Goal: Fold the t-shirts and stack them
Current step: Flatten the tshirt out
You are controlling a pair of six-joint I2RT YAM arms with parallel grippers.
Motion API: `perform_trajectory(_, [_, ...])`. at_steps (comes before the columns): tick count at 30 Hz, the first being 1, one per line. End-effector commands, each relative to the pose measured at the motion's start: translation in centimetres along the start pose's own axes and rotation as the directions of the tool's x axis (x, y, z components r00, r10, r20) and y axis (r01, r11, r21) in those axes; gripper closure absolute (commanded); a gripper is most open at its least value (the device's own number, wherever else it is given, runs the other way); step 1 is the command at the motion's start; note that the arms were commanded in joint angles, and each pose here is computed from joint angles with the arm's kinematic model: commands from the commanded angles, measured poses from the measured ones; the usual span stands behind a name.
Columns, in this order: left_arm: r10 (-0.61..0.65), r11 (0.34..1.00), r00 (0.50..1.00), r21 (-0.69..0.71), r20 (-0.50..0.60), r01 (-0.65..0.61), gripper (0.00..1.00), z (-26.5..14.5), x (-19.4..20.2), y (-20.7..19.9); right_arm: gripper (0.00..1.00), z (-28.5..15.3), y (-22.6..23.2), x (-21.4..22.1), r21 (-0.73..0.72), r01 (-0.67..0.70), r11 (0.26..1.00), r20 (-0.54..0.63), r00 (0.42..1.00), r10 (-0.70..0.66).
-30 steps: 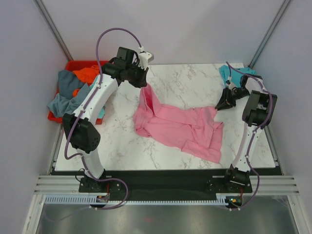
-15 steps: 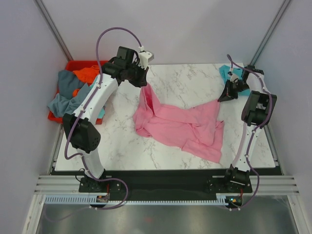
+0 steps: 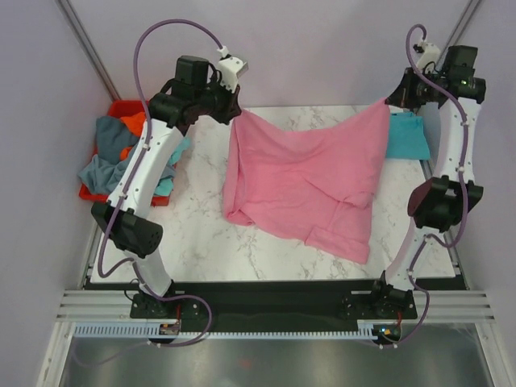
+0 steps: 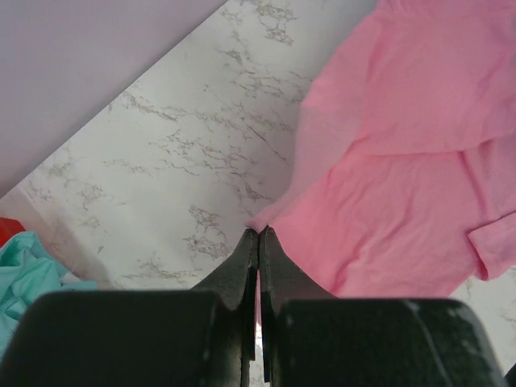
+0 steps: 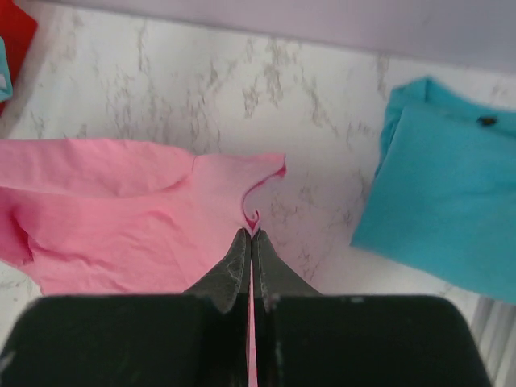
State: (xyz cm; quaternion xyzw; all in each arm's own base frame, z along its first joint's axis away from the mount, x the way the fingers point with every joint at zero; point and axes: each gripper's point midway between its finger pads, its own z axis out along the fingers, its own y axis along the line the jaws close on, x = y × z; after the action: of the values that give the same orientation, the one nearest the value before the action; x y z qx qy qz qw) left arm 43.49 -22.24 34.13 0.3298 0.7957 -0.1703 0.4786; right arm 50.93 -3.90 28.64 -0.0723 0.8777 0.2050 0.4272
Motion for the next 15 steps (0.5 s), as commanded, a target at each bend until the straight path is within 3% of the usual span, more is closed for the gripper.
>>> perform_trajectory(1, [0.113, 0.993, 0.977, -0.043, 0.183, -0.107, 0.98, -6.4, -6.0, -0.9, 1.00, -7.5, 4.3, -6.9, 0.076, 0.183, 0.980, 0.228, 0.954, -0.196])
perform_trajectory(6, [0.185, 0.982, 0.938, -0.089, 0.294, -0.165, 0.98, -11.9, -9.1, -1.9, 1.00, -14.9, 9.0, -9.3, 0.165, 0.286, 0.944, 0.354, 0.876, -0.327])
perform_trajectory(11, [0.264, 0.964, 0.879, -0.131, 0.397, -0.231, 0.98, -18.1, -11.3, -3.7, 1.00, -20.8, 13.5, -9.4, 0.181, 0.303, 0.936, 0.445, 0.823, -0.353])
perform_trajectory(15, [0.336, 0.942, 0.807, -0.166, 0.485, -0.292, 0.98, -24.2, -12.1, -6.0, 1.00, -27.2, 18.1, -8.6, 0.249, 0.334, 0.909, 0.525, 0.742, -0.417])
